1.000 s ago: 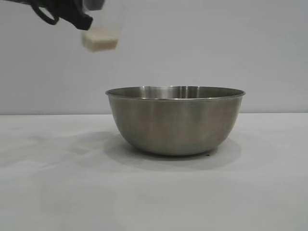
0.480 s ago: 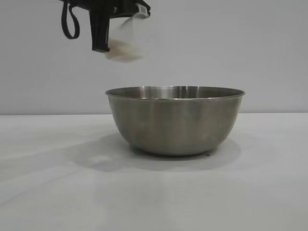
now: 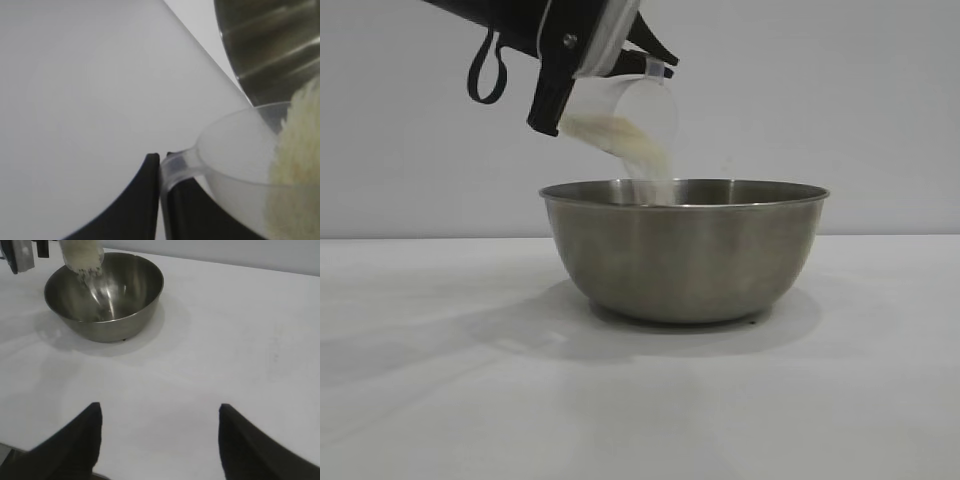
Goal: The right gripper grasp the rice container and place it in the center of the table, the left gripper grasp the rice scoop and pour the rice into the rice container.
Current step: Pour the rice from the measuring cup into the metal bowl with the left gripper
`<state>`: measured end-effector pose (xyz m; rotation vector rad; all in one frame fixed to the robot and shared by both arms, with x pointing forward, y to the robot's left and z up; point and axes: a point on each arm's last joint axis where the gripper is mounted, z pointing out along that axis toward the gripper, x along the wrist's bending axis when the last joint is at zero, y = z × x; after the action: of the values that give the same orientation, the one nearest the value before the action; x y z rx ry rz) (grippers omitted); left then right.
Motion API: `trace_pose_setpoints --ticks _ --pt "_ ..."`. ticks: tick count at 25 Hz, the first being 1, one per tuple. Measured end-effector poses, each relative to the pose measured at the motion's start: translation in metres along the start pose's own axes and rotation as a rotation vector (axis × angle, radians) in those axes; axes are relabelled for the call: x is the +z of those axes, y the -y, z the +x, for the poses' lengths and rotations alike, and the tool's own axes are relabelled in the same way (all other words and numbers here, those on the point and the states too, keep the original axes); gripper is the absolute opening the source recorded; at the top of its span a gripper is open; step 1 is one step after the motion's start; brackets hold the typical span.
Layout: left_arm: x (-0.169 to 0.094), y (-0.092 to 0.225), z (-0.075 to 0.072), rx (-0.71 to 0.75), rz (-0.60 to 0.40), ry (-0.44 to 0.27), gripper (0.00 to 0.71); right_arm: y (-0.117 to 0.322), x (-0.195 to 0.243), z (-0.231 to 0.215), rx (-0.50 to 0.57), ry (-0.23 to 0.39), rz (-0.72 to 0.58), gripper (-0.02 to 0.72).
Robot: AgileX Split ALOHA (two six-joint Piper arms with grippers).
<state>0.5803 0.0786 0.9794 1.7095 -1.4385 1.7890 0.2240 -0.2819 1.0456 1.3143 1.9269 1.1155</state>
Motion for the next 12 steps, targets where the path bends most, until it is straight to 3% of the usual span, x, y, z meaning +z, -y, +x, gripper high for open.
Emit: trace_pose_setpoints --ticks 12 --pt "0.0021 -0.01 0.0 0.199 -0.074 -0.005 0.0 0.0007 0.001 -0.0001 0.002 -0.001 0.004 0.422"
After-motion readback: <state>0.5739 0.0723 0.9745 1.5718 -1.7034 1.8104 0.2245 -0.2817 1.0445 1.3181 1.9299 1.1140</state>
